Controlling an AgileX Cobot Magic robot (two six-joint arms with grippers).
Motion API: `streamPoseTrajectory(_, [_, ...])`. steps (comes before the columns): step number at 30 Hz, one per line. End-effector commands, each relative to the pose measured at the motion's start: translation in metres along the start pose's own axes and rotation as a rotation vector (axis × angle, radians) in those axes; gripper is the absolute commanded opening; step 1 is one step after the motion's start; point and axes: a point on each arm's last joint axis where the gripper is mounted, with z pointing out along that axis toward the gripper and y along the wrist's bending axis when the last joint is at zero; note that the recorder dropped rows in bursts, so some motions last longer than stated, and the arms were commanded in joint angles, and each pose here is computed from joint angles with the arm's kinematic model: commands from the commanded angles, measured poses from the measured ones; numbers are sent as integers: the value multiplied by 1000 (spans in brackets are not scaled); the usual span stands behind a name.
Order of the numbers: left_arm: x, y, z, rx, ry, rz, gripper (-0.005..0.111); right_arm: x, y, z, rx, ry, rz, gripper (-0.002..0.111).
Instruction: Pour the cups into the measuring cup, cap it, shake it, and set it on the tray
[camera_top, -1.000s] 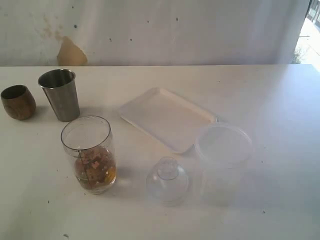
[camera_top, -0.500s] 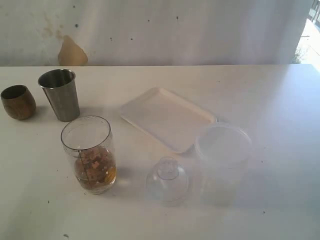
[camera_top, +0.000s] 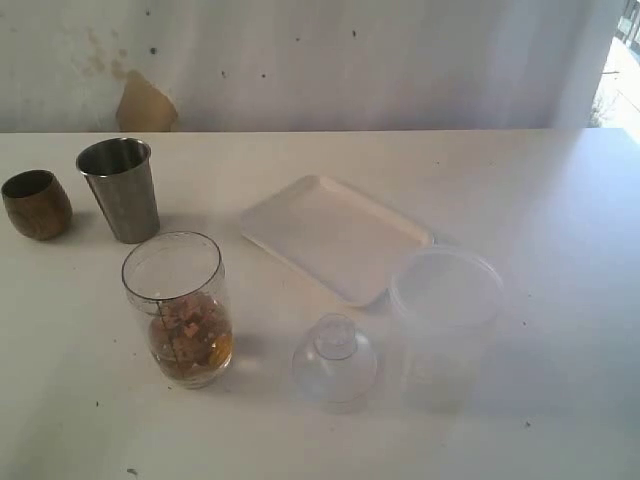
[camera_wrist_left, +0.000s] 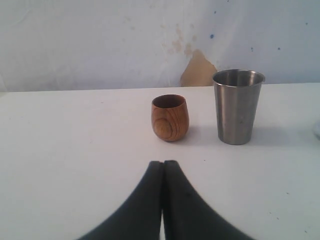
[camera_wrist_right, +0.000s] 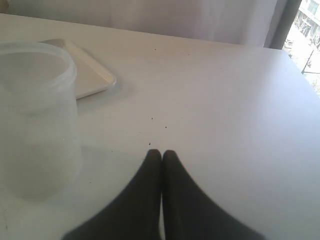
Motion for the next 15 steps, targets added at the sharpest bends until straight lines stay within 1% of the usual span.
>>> streamPoseTrajectory(1, [1, 0, 0, 4, -2, -16, 0, 1, 0, 1, 4, 2, -5, 0])
streamPoseTrajectory(4, [1, 0, 0, 4, -2, -16, 0, -1, -1, 1, 8, -19, -11, 0])
streamPoseTrajectory(6, [1, 0, 0, 4, -2, -14, 0, -12, -1, 0, 16, -143, -14, 0])
streamPoseTrajectory(7, [1, 0, 0, 4, -2, -14, 0, -23, -2, -3, 11, -266, 60, 0])
streamPoseTrajectory(8, [1, 0, 0, 4, -2, -14, 0, -30, -2, -5, -1, -354, 172, 0])
streamPoseTrajectory(10, [1, 0, 0, 4, -2, -14, 0, -43, -5, -11, -27, -510, 325, 0])
streamPoseTrajectory(12, [1, 0, 0, 4, -2, -14, 0, -56, -7, -20, -60, -683, 419, 0])
streamPoseTrajectory(13, [1, 0, 0, 4, 0, -14, 0, -58, -7, -22, -86, -716, 467, 0])
streamPoseTrajectory(14, [1, 0, 0, 4, 0, -14, 0, -58, -6, -22, -105, -716, 471, 0])
streamPoseTrajectory(15, [1, 0, 0, 4, 0, -14, 0, -61, -4, -23, -106, -708, 398, 0])
